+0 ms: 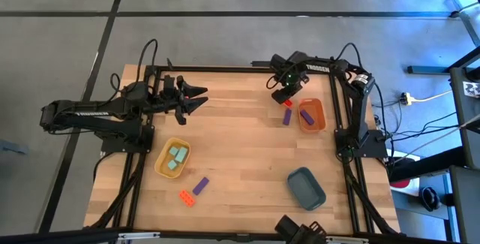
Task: Sort & place blocks by color
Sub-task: Put the top right orange game piece into the blue bin
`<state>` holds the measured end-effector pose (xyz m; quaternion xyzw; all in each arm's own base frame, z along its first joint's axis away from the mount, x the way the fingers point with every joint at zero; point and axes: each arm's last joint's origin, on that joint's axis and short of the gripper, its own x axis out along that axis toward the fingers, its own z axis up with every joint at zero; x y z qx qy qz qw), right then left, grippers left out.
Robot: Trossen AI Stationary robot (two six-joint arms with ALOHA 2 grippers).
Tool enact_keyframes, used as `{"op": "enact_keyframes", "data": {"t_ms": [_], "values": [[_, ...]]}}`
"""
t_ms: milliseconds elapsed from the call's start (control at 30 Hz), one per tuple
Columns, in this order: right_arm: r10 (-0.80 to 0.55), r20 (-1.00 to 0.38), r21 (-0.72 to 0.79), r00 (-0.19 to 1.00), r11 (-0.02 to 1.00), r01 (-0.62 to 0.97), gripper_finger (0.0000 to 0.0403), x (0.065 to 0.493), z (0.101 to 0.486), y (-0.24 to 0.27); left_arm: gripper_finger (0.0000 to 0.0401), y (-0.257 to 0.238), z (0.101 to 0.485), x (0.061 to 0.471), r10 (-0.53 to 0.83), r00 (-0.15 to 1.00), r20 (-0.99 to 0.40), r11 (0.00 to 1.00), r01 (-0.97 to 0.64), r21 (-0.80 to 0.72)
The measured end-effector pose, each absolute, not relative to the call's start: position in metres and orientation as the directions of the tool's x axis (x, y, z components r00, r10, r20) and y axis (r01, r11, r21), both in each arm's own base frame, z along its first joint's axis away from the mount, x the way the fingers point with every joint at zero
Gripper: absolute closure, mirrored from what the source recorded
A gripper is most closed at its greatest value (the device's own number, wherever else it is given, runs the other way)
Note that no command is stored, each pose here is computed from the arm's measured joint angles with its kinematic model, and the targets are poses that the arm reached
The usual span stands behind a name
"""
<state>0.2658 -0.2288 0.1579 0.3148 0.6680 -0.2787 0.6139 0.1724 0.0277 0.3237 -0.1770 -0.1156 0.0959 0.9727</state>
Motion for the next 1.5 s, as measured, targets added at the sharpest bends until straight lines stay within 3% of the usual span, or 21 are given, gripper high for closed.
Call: {"op": "enact_keyframes", "data": {"t_ms": [900, 1000, 1200, 1400, 1500], "values": [[0.083, -0.996, 0.020, -0.041, 0.626, 0.780, 0.0262, 0.261, 0.144, -0.224, 0.0207, 0.028, 0.324, 0.172, 0.228, 0.955, 0.190, 0.919, -0.147, -0.366], [0.085, -0.996, 0.022, -0.040, 0.626, 0.779, 0.0282, 0.261, 0.144, -0.224, 0.0207, 0.028, 0.324, 0.172, 0.228, 0.955, 0.190, 0.919, -0.147, -0.366], [0.097, -0.995, 0.043, -0.024, 0.625, 0.779, 0.0390, 0.262, 0.144, -0.223, 0.0207, 0.028, 0.324, 0.172, 0.228, 0.955, 0.190, 0.919, -0.147, -0.366], [0.073, -0.997, 0.038, -0.012, 0.642, 0.766, 0.0399, 0.259, 0.153, -0.222, 0.0207, 0.028, 0.324, 0.173, 0.226, 0.955, 0.190, 0.920, -0.145, -0.365], [0.012, -0.998, 0.051, 0.058, 0.654, 0.755, 0.0401, 0.255, 0.181, -0.218, 0.0207, 0.028, 0.324, 0.172, 0.225, 0.956, 0.190, 0.920, -0.144, -0.365]]}}
